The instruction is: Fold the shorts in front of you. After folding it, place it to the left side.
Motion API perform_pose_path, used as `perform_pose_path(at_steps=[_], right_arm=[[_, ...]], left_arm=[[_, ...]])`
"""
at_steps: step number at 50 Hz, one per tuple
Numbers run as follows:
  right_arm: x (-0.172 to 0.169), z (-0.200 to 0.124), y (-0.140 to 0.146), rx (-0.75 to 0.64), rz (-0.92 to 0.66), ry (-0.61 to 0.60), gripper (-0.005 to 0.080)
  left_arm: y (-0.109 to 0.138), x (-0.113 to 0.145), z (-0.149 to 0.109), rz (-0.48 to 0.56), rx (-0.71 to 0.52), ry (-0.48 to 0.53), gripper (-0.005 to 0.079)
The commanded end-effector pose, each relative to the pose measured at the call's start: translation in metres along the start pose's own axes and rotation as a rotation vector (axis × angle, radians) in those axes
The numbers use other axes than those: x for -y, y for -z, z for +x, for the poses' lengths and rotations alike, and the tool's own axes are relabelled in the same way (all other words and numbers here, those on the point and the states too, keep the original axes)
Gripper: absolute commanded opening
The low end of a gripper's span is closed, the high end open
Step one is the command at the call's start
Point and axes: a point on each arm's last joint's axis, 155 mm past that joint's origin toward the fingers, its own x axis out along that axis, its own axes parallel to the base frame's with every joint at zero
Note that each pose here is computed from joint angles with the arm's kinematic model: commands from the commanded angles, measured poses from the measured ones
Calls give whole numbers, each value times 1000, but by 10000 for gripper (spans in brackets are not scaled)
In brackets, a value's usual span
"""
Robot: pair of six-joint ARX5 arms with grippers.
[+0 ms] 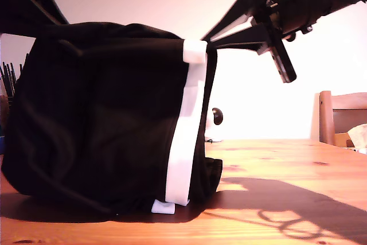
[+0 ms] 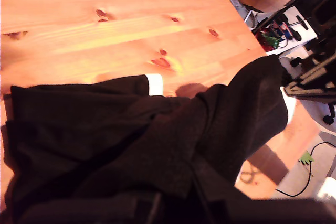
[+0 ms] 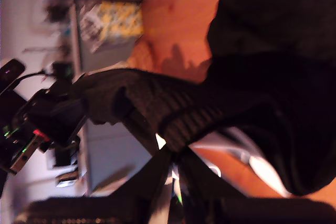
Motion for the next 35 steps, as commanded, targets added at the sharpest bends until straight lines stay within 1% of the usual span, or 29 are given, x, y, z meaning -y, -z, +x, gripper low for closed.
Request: perform_pose_path(at_steps=[1,9,15,23,30,35], right_arm=[[2,-4,-11,39,-5,12,-11],[18,3,-20,67,12,61,-11],[42,10,-28,93,27,127,-11],[78,29,-29,74,37,203,-11],[97,43,-36,92,22,234,-11],[107,49,-37,89,31,250,-11]], left_arm=[[1,-19,11,-30,-16,-29,-21],[1,-34,30,-39,-28,-30,-21],[3,-45,43,-46,-36,-32,-21],[16,-65,65,-84,-84,-38,-21],[25,-83,82,-101,-106,-56,-21],[25,-91,92,-95,-97,-56,-21]])
